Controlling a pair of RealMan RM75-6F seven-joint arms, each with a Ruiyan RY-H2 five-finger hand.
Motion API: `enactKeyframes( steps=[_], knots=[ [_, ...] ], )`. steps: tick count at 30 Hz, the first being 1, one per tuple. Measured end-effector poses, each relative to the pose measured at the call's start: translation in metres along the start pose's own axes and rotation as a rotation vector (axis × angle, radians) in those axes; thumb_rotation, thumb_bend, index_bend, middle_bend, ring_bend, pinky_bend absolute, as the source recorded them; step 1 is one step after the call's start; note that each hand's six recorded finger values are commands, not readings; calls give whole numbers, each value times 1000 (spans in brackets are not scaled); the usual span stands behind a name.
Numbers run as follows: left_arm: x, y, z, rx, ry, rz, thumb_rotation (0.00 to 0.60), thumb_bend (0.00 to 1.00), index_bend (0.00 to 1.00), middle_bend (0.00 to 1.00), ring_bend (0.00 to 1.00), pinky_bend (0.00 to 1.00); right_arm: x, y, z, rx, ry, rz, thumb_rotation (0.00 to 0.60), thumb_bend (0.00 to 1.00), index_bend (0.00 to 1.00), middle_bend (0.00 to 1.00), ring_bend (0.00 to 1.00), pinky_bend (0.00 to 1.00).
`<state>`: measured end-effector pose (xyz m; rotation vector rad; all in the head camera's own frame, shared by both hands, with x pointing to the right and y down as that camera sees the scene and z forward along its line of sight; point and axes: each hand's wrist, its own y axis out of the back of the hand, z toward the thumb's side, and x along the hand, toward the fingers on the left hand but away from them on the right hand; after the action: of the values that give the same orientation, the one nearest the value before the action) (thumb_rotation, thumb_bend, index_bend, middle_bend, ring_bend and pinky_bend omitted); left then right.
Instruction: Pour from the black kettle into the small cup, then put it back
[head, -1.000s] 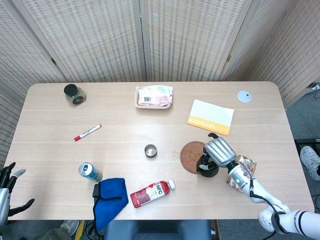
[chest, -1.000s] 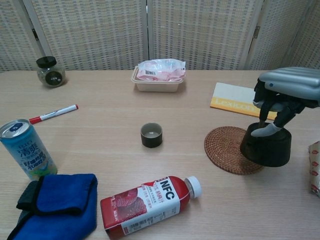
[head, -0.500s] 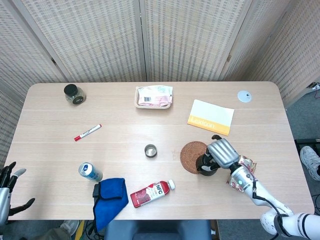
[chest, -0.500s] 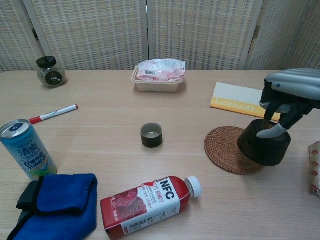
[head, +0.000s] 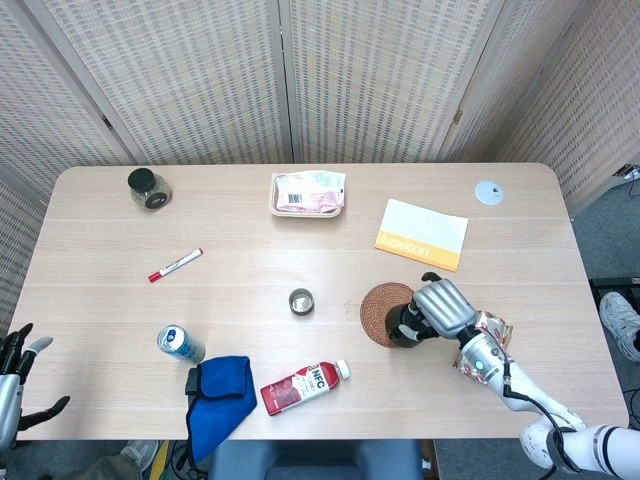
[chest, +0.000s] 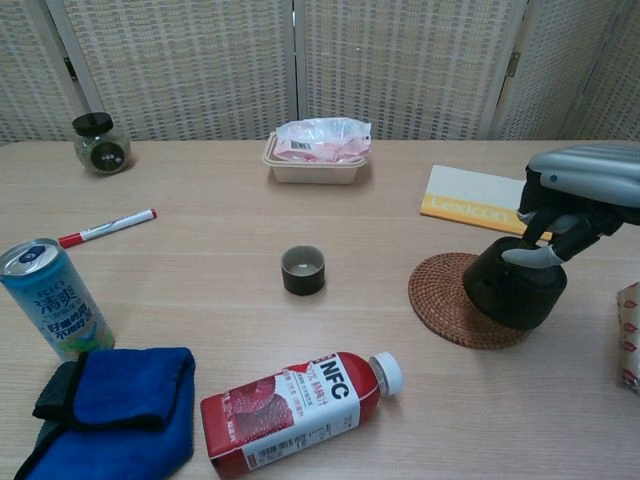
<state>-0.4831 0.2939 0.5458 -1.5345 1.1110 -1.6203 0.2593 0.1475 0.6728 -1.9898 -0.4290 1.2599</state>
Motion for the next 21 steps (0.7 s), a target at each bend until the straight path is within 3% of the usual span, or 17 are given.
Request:
enactKeyframes(
  steps=[6,10,21],
  knots=[
    [0,-1,-1,-2,1,-1,600,56,193,23,29,0,-1,0,1,7,1,-4,387,407,1000,1000,920,296],
    [1,-1,-1,-2,1,-3,600,56,193,23,29,0,-3,2,3,4,3,-9,385,446,1000,1000,919,381],
    [1,-2,-1,-1,1,-6,600,56,193,23,29,0,-11,9,4,6,5,-2,385,490,1000,1000,917,489]
  ],
)
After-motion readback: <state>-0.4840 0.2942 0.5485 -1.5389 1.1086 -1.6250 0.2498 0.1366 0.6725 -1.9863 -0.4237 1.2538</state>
